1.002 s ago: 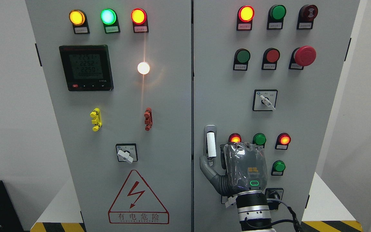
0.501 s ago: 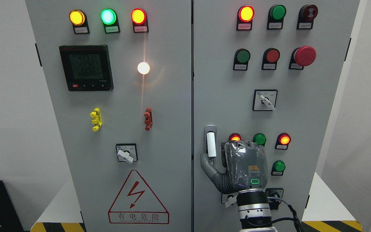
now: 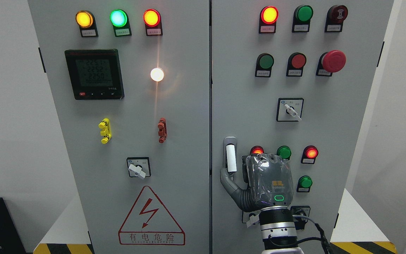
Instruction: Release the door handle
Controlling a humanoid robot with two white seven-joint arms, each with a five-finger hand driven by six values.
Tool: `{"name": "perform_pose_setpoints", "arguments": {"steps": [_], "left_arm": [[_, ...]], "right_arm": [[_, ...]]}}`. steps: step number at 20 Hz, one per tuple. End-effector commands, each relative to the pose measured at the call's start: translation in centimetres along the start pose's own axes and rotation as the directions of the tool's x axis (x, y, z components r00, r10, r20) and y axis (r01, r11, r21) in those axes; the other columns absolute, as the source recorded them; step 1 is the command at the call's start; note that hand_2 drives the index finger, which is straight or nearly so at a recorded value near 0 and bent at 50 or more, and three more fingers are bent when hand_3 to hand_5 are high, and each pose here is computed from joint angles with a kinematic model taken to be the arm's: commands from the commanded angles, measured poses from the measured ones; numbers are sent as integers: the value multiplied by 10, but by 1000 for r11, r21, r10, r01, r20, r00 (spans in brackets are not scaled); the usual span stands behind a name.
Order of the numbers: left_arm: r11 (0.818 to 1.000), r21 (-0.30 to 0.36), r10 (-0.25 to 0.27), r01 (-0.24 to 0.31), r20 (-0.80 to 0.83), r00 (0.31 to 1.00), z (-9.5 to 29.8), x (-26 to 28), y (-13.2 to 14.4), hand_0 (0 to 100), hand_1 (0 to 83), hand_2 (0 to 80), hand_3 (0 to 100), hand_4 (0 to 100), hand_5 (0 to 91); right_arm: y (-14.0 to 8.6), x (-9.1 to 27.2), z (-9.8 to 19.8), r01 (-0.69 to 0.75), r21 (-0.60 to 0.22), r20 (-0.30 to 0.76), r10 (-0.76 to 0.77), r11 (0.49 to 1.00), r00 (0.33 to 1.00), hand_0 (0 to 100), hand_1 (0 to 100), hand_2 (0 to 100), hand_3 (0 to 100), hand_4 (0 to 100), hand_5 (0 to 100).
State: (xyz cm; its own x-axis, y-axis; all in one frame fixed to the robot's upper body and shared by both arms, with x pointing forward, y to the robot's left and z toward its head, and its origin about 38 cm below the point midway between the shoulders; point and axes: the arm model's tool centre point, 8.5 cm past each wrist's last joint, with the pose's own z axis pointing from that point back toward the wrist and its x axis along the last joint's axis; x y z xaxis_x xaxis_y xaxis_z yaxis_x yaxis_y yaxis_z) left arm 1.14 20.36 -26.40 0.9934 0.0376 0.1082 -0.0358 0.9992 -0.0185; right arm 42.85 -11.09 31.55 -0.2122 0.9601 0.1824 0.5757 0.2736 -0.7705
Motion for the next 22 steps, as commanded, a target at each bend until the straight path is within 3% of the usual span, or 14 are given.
{"name": "perform_pose_setpoints", "arguments": {"steps": [1,22], "left_arm": [[1000,3,-4,4,-2,1000,0,8,1,120,556,0,0,0,0],[1000,3,-4,4,-2,1000,0,8,1,120,556,0,0,0,0]], "right_arm": [[0,0,0,2,-1,-5,-2,1000,1000,426,326,967,1000,980,1000],[0,-2,4,10,-4,-25,-11,1000,1000,495,353,968,1000,985,1000]]}}
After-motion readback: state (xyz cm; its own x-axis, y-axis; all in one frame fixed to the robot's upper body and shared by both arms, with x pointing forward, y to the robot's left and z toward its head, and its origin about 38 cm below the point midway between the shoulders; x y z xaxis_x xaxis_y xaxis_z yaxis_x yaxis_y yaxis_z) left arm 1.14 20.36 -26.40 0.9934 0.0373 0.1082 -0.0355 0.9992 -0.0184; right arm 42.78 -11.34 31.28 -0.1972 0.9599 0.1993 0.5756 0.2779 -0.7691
